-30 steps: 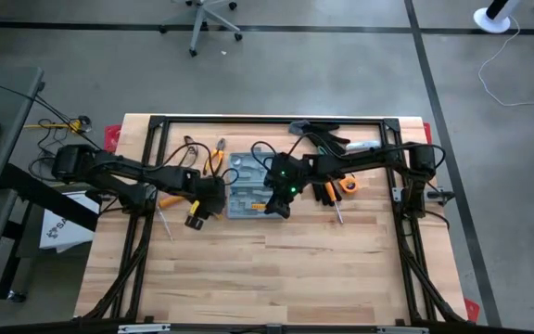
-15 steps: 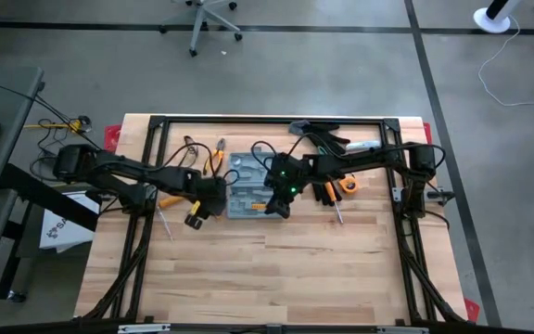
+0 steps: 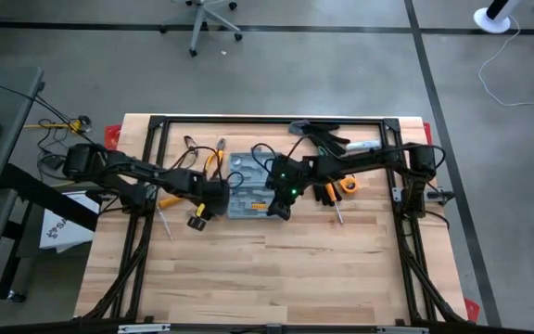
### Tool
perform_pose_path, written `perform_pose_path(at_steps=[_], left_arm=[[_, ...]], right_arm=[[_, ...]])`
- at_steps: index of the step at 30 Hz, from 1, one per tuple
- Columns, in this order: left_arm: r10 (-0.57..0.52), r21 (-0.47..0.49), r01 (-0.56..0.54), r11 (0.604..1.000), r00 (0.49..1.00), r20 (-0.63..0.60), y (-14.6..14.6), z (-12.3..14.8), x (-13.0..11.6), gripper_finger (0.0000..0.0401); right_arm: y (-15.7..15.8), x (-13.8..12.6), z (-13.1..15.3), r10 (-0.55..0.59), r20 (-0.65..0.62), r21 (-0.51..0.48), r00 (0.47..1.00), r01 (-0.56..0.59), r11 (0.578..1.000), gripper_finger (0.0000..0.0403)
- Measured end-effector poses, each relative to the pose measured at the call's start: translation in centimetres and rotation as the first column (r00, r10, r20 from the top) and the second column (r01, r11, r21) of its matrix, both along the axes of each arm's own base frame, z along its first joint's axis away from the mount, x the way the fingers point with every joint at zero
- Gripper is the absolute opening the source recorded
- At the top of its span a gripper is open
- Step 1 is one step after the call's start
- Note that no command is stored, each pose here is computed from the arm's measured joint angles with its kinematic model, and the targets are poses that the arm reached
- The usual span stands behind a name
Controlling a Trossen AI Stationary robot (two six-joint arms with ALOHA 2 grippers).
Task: Prefit tool cases
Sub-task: Put the yellow screwdriver bits into the gray toolbox
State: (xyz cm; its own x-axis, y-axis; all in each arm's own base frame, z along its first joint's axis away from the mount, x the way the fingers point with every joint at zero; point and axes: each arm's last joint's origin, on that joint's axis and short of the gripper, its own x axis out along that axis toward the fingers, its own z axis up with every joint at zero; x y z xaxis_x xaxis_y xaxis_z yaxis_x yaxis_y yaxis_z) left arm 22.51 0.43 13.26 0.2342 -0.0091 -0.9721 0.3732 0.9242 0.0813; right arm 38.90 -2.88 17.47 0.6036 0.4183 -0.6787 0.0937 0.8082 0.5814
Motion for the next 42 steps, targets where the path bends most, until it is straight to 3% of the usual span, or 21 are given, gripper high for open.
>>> perform_pose_path(at_steps=[7,13,17,25,37,42], left_arm=[[0.253,-0.053,-0.253,0.966,0.967,-0.011,0.0,-0.2,0.0,0.0149],[0.473,-0.111,-0.471,0.875,0.881,-0.009,0.1,-0.2,0.2,0.0149],[0.557,-0.140,-0.550,0.823,0.830,0.012,0.1,-0.1,0.5,0.0149],[0.573,-0.145,-0.560,0.815,0.818,0.059,0.1,-0.1,0.9,0.0145],[0.573,-0.127,-0.564,0.816,0.819,0.037,0.1,0.0,0.7,0.0043],[0.577,-0.128,-0.569,0.812,0.816,0.032,0.1,0.0,0.7,0.0036]], right_arm=[[1.2,-0.1,-0.4,-0.066,-0.058,-0.085,0.996,0.061,0.995,0.0114],[2.1,0.0,-0.5,-0.190,-0.078,-0.145,0.979,0.177,0.973,0.0114],[2.7,0.1,-0.4,-0.246,-0.074,-0.156,0.966,0.232,0.960,0.0114],[3.5,0.2,-0.3,-0.242,-0.059,-0.146,0.968,0.231,0.962,0.0114],[4.2,0.1,-0.4,-0.237,-0.067,-0.161,0.969,0.224,0.961,0.0114],[4.2,0.1,-0.4,-0.239,-0.067,-0.162,0.969,0.225,0.961,0.0114]])
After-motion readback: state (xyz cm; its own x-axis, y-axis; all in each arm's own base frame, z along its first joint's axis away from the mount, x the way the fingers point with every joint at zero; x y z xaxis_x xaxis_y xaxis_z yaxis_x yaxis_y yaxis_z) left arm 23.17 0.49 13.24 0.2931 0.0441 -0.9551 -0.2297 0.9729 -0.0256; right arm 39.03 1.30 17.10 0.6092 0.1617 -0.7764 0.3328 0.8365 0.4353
